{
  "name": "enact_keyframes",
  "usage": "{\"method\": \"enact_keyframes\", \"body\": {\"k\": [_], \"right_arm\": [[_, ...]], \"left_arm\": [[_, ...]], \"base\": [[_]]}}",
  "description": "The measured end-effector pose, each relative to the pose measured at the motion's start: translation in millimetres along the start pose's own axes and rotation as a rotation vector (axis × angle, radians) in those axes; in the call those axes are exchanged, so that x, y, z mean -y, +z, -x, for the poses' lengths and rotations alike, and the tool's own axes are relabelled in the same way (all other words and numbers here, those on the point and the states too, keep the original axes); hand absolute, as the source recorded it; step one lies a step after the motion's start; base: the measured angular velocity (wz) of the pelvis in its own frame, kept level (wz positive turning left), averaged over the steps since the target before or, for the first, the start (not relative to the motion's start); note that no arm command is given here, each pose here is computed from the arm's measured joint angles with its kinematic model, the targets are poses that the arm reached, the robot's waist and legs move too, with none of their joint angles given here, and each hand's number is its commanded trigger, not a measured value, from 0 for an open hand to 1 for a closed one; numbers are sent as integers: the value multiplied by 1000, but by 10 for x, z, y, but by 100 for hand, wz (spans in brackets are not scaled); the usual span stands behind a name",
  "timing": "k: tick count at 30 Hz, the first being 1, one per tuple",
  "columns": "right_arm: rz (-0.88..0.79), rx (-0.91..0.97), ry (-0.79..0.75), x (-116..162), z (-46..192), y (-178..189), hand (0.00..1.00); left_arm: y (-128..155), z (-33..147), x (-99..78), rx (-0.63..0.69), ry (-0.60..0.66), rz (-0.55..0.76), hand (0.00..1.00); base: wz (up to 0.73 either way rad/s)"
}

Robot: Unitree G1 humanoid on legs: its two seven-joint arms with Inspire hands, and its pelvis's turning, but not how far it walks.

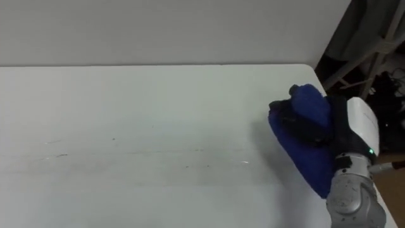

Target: Wipe table

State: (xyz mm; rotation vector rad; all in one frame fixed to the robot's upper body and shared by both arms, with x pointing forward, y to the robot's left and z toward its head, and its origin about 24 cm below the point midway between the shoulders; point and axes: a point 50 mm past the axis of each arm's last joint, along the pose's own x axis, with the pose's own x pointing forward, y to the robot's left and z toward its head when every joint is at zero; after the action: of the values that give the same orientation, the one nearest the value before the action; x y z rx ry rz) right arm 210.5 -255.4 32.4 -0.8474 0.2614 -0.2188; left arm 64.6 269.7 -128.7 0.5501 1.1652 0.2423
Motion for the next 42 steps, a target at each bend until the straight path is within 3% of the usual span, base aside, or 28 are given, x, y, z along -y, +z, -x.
{"method": "enact_keyframes", "body": {"k": [4,5,6,7,8,21,32,42], "right_arm": [[-20,21,113,-145,19,55,100],[-20,24,126,-163,22,63,69],[-19,29,145,-192,27,76,53],[-17,33,162,-214,32,86,9],[-16,34,170,-222,33,89,0],[-24,36,208,-248,39,93,0],[-273,17,234,-228,32,73,0],[-685,8,170,-42,0,7,0]], "left_arm": [[24,1,7,11,-29,-6,0],[23,1,8,11,-32,-6,0],[22,2,11,10,-37,-7,0],[23,2,13,11,-42,-7,0],[26,2,13,12,-44,-7,0],[39,3,13,20,-47,-14,0],[40,3,11,21,-46,-26,0],[-25,17,19,7,-49,-27,0]], "base": [[0],[0],[0],[0],[0],[0],[0],[1]]}}
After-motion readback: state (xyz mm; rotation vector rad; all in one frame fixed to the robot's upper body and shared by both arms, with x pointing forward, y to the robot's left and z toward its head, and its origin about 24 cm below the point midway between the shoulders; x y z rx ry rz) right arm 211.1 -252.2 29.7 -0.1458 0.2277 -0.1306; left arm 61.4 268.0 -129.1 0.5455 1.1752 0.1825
